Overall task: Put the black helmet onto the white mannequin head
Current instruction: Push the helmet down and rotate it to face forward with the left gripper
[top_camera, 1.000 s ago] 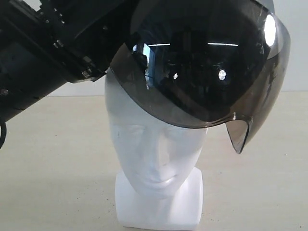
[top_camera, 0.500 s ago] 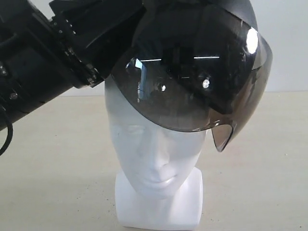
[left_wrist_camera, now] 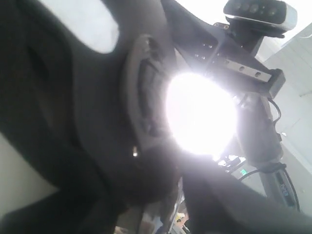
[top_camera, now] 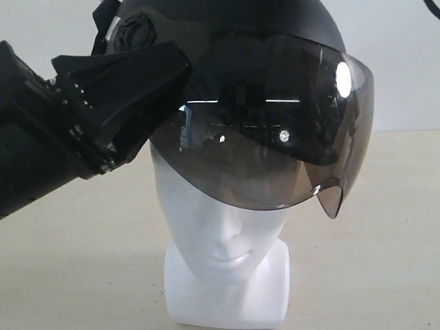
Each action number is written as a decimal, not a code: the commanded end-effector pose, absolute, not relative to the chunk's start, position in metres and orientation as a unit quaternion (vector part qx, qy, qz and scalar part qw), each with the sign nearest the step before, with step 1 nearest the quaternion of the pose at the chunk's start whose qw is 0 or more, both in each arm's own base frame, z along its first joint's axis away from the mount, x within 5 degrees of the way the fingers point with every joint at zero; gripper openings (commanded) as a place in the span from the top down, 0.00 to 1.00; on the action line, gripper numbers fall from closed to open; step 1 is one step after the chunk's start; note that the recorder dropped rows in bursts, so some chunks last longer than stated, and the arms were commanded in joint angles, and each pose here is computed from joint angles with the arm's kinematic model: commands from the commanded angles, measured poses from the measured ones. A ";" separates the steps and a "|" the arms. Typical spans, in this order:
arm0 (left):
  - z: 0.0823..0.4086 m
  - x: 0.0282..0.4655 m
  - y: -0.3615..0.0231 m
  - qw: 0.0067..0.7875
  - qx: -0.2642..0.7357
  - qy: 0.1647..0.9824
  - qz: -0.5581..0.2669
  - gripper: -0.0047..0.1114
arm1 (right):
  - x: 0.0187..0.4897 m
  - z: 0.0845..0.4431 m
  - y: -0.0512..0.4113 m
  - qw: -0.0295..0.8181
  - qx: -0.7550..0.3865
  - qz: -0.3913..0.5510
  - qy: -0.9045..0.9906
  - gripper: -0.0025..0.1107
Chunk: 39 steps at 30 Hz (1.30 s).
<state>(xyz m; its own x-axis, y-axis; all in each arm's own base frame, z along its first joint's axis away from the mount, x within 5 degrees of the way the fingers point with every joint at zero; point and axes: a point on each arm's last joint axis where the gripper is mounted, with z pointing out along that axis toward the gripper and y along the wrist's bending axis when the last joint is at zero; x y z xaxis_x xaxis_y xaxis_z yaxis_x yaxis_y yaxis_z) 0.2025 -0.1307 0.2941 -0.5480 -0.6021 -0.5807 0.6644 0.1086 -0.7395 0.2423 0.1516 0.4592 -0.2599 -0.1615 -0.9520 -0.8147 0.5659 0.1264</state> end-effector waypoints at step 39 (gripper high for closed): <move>0.258 0.163 -0.127 0.433 0.115 0.625 -0.639 0.92 | 0.226 0.436 0.170 0.406 -0.365 0.288 0.787 0.98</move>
<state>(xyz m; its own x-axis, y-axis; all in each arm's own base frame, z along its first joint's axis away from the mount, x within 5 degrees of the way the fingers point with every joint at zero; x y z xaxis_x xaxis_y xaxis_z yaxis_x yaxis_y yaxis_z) 0.1752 -0.1246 0.2599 -0.6098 -0.4869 -0.6253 0.6350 0.1720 -0.7532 0.2270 0.1701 0.4458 -0.3750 -0.2667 -0.8878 -0.7990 0.5786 0.1637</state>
